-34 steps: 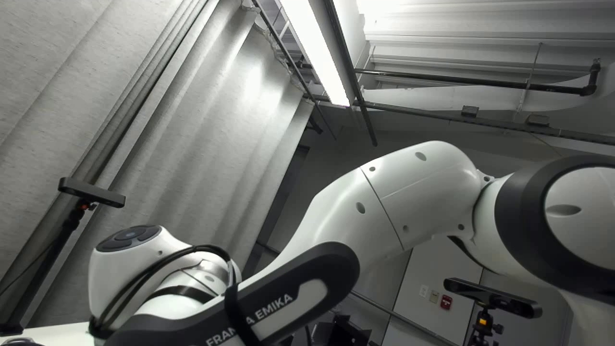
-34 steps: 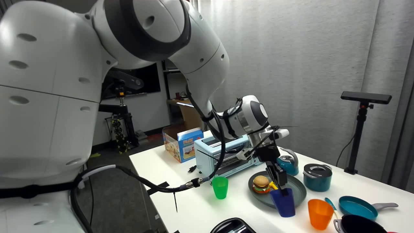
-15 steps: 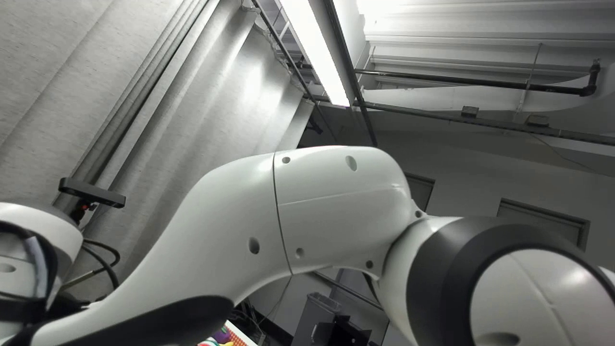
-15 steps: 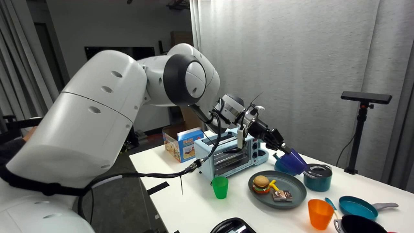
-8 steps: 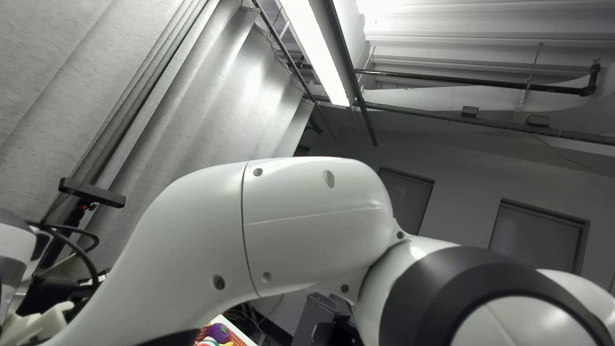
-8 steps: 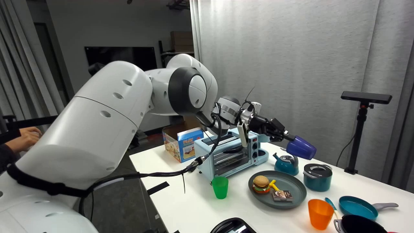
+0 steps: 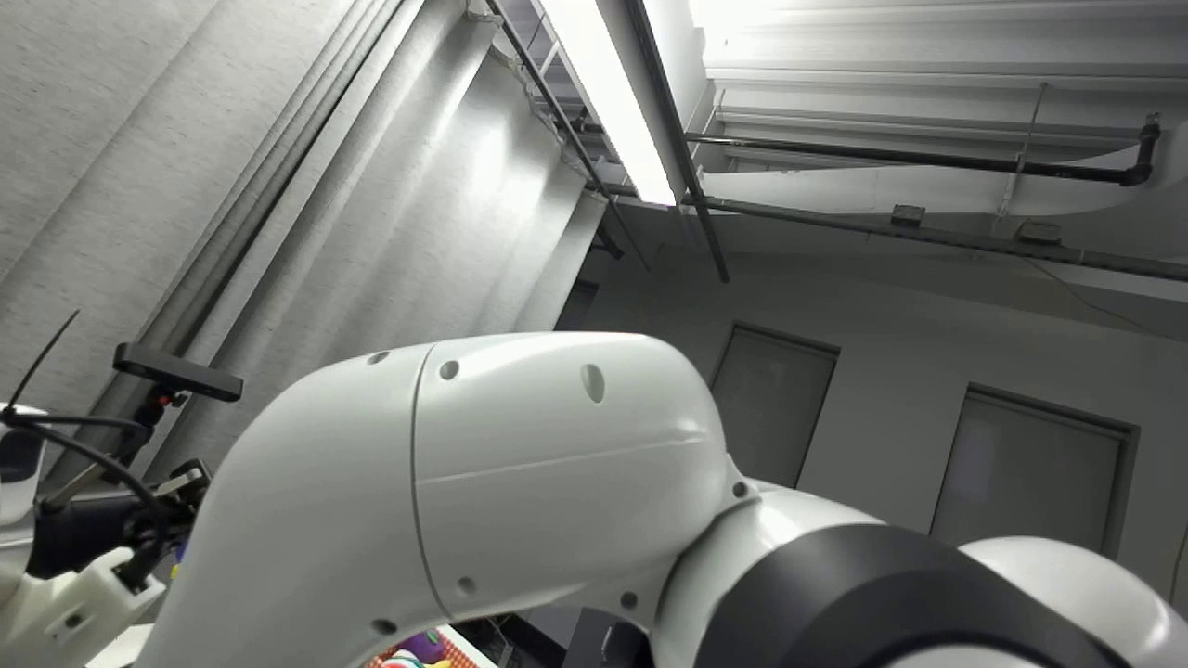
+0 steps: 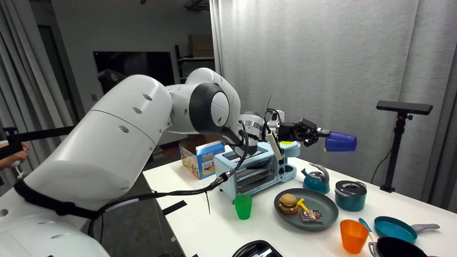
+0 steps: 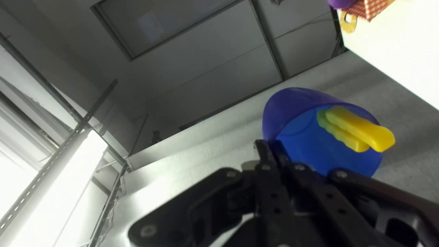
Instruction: Pour the contents of the bowl and the blue cup onto the plate
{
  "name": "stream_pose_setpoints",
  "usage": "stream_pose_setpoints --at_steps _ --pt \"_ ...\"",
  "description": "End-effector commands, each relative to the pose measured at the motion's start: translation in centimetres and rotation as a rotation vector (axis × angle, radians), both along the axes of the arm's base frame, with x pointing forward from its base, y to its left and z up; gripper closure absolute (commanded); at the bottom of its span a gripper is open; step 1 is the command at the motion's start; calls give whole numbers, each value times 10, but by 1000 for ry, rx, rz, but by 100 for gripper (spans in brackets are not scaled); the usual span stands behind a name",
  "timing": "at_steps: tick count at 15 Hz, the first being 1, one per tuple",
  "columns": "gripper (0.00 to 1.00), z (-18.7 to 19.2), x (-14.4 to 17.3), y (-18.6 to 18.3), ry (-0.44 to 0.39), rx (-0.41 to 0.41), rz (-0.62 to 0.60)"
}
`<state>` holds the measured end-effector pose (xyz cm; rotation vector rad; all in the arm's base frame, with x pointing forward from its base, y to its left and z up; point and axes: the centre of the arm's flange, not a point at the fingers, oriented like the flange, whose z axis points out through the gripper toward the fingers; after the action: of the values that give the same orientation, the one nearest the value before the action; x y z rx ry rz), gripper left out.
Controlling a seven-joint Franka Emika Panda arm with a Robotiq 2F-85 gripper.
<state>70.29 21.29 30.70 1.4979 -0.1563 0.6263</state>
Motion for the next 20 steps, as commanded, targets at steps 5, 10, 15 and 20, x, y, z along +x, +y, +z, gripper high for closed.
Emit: stream_pose_setpoints --at_steps 5,10,15,20 --pt "99 9 18 9 -98 -199 53" --pt "99 13 20 12 -124 -286 82" --pt "99 11 18 11 -140 -294 41" --pt "99 4 12 11 -162 -206 -56"
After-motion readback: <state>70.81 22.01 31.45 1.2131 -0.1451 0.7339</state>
